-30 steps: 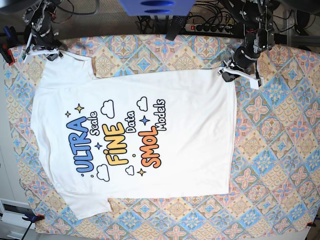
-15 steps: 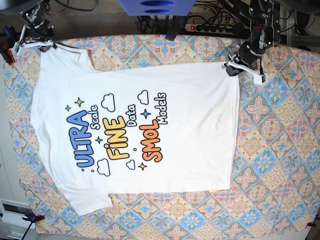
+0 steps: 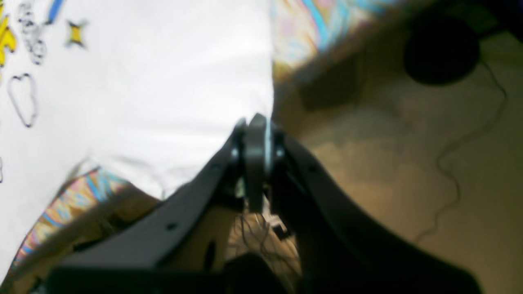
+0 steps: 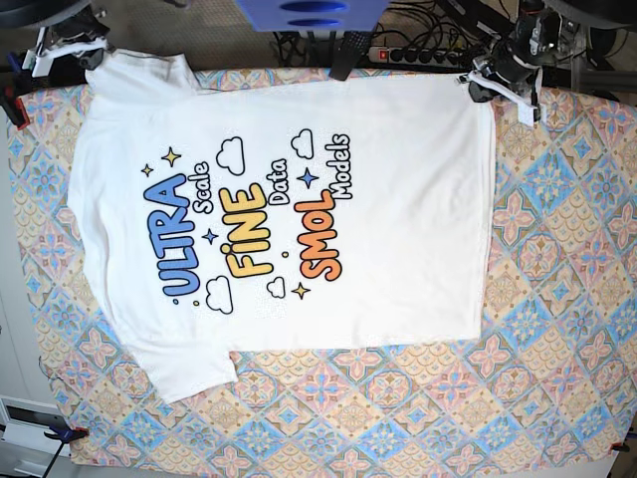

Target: Fold the T-shirt properly

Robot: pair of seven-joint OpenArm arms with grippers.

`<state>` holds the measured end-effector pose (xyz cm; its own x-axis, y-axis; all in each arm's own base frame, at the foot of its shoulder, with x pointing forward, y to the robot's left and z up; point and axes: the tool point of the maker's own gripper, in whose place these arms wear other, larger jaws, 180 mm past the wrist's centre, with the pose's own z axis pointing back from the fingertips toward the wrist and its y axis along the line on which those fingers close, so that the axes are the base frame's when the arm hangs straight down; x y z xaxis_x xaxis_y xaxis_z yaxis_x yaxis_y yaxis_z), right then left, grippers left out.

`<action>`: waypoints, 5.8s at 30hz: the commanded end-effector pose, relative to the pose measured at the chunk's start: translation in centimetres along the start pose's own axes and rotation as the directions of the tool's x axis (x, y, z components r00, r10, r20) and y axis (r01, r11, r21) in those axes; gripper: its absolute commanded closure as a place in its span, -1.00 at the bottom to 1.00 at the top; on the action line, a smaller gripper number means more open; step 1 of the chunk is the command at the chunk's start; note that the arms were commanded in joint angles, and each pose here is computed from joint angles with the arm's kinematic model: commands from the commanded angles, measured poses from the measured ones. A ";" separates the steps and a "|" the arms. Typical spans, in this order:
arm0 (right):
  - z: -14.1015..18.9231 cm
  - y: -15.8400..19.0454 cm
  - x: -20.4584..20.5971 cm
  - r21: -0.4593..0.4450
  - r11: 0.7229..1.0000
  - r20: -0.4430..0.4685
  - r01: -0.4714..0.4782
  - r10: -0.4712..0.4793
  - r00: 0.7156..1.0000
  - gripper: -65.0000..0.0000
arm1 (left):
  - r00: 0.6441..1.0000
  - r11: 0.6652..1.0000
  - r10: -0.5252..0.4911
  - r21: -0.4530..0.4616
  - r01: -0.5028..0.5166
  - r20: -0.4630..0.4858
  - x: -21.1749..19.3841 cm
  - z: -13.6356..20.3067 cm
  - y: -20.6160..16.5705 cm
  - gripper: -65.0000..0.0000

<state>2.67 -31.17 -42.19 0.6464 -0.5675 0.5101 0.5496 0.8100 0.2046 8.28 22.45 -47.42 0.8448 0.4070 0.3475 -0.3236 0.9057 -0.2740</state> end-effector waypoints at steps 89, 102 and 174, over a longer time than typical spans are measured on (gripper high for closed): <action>-3.5 15.0 7.9 0.318 0.932 0.112 -0.173 0.145 0.983 0.12 | 0.897 0.939 0.323 -0.219 -0.264 0.301 19.0 0.4 -1.8 0.06; -3.5 15.0 7.9 0.317 0.933 0.114 -0.173 0.144 0.983 0.12 | 0.926 0.919 0.338 -0.271 -0.286 0.169 15.7 2.4 -2.6 0.06; -3.6 15.3 7.6 0.325 0.929 0.102 -0.174 0.149 0.984 0.12 | 0.891 0.907 0.417 -0.148 -0.394 0.182 12.1 2.2 1.6 0.01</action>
<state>17.38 -23.30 -39.03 0.6815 -0.4350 0.5885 0.2437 0.8932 0.3779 16.85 28.56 -42.20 0.5427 0.7690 0.3379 -0.5714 0.6329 -0.5225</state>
